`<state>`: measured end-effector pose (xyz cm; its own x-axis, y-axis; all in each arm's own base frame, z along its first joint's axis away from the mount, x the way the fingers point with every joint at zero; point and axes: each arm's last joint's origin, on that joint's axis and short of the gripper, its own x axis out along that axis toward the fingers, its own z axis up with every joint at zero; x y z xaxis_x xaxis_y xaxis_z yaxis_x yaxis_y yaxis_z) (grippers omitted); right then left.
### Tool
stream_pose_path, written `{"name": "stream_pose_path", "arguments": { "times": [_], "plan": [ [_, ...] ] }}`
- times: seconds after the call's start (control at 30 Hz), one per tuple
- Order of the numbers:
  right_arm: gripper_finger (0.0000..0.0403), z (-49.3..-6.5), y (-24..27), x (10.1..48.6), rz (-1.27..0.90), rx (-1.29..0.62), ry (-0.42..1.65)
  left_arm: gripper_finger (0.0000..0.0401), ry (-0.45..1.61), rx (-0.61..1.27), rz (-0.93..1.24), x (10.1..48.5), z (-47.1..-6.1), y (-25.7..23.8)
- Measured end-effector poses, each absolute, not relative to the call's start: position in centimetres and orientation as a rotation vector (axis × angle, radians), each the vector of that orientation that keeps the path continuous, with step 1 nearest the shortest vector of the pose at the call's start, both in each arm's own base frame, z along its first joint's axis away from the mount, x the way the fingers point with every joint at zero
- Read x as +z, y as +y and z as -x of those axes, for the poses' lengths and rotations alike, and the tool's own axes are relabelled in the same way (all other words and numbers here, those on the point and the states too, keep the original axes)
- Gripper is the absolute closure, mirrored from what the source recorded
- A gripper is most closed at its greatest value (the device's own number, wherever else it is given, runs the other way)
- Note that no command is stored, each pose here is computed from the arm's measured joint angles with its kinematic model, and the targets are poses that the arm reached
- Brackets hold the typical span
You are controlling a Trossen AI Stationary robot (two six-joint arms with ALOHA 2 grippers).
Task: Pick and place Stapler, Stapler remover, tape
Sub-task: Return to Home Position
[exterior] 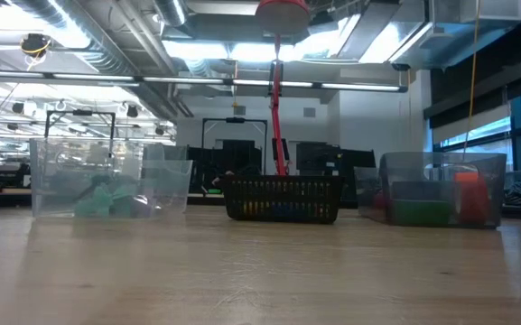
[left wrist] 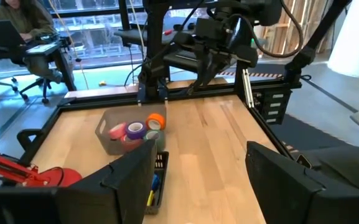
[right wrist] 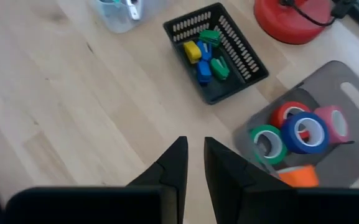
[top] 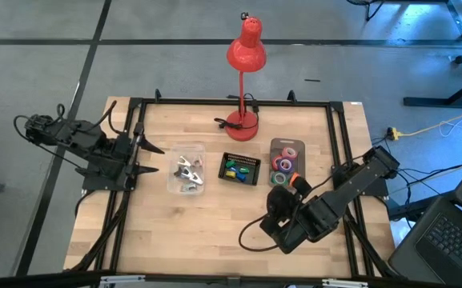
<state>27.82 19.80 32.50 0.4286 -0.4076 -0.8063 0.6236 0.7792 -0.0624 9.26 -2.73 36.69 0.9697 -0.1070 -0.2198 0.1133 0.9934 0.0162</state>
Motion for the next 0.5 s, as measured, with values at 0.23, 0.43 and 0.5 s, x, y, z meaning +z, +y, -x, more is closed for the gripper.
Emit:
{"name": "stream_pose_path", "arguments": {
  "times": [0.23,0.43,0.5],
  "plan": [
    [0.0348,-28.4,20.2,32.6,-0.325,-0.619,0.882,0.0163,0.203,-0.112,-0.023,36.5,-9.3,-2.7],
    [0.0348,-28.8,20.6,32.7,-0.372,-0.593,0.849,0.0166,0.087,-0.133,-0.083,32.9,-8.6,-2.4],
    [0.0348,-28.9,20.7,32.7,-0.383,-0.586,0.841,0.0165,-0.029,-0.103,-0.102,31.7,-8.6,-2.2]
  ]
}}
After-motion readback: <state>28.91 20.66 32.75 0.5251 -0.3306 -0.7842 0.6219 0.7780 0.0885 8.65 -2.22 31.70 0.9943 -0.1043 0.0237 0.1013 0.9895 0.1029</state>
